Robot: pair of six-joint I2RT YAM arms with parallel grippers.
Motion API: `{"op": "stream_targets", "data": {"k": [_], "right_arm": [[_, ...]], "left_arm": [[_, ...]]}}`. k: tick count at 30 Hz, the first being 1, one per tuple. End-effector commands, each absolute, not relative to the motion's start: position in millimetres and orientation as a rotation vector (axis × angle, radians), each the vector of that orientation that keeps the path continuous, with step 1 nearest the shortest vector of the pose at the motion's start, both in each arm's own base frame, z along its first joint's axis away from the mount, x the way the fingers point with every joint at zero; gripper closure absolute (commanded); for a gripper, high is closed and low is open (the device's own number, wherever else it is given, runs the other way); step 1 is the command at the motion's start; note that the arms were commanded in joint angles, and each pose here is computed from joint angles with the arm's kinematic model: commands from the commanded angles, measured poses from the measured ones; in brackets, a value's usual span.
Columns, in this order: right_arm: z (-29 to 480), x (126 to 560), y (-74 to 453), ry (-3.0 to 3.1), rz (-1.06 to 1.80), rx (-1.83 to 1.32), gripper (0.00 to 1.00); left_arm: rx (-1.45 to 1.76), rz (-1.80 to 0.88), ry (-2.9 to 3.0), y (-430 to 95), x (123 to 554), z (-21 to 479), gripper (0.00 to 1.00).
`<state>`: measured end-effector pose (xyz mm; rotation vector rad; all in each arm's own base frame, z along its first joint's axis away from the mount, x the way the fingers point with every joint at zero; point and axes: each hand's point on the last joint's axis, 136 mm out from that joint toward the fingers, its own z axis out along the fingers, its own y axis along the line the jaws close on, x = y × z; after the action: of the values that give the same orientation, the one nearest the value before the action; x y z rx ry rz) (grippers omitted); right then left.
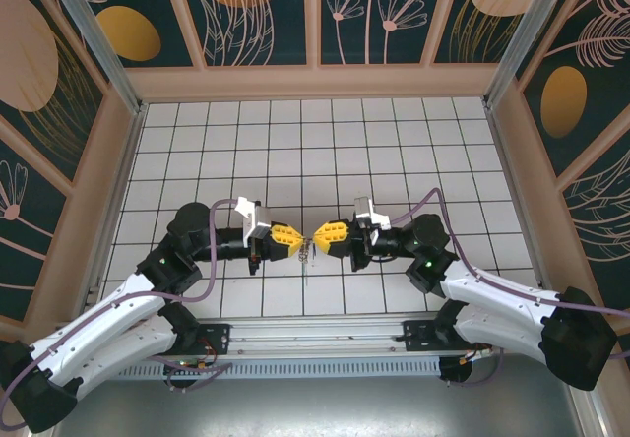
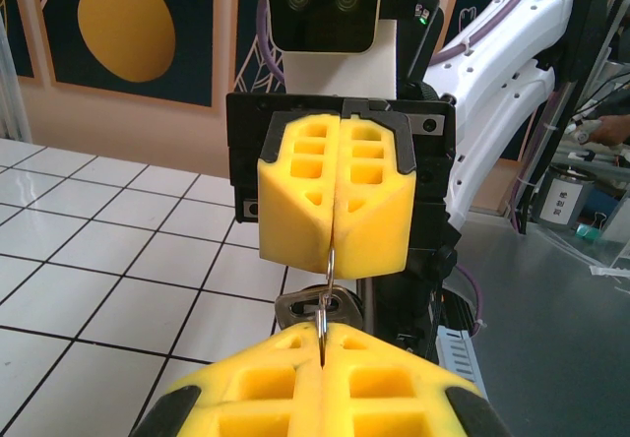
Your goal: Put the keys on the keyring
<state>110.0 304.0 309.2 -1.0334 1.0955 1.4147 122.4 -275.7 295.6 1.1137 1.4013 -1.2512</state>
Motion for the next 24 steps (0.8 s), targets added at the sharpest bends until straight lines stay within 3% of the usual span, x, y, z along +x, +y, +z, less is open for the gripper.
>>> {"op": "stream_targets", "data": {"k": [1,24], "right_arm": [[314.7,110.3,302.7,1.063,1.403,-1.012,1.0],[318.1,109.6,298.9,1.034,1.408,-1.006,1.0]], "left_arm": [[1.129,-1.257,1.302,-274.8,115.1,317.2,1.0],[1.138,-1.256,1.304,-275.5,114.7,316.4,1.0]]}}
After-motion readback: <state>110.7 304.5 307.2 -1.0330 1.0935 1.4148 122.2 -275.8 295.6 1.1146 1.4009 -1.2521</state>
